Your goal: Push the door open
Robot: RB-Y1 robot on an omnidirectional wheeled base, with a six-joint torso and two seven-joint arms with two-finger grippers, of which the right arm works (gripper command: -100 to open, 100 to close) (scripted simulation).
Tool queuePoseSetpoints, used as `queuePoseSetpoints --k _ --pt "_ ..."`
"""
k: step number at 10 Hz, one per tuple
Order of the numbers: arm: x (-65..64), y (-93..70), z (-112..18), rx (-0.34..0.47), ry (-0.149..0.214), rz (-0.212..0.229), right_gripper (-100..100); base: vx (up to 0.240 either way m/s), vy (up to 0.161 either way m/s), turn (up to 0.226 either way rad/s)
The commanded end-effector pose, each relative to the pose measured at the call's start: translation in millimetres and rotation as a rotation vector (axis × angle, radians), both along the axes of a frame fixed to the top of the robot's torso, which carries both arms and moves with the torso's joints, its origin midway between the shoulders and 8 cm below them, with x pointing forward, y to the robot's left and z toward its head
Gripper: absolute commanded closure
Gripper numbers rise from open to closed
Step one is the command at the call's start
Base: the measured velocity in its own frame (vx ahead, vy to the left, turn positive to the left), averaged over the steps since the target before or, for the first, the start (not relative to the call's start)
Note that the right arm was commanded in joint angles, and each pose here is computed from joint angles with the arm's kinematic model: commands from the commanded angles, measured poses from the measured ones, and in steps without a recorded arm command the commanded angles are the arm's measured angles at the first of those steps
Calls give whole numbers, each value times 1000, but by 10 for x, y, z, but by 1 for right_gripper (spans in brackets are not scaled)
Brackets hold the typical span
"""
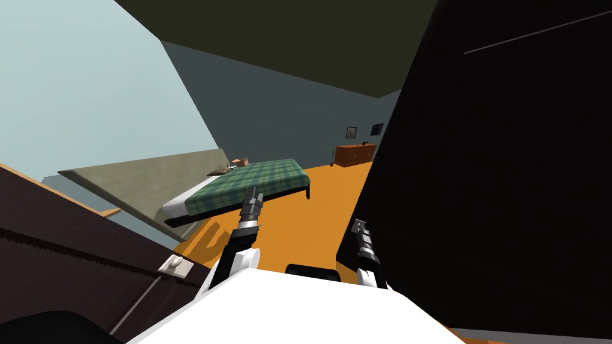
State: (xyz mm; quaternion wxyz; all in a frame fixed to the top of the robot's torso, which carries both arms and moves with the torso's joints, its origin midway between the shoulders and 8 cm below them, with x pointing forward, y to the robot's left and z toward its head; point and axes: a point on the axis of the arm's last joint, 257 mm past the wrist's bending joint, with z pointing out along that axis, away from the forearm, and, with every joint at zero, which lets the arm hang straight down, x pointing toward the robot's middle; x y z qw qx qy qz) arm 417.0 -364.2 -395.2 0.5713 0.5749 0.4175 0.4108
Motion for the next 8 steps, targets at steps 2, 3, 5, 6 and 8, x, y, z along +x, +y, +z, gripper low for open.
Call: queuePoseSetpoints --k 2,3,5,6,8 --pt "-15 -104 26 -6 -4 -19 100 110 5 -29" --pt "-30 -161 31 -9 -5 -30 100 183 2 -43" --pt "-60 -260 41 -12 -6 -51 100 187 25 -45" --pt "-83 -329 46 -14 -6 -67 100 196 5 -50" --pt "-136 -463 53 -14 -8 -102 100 194 11 -45"
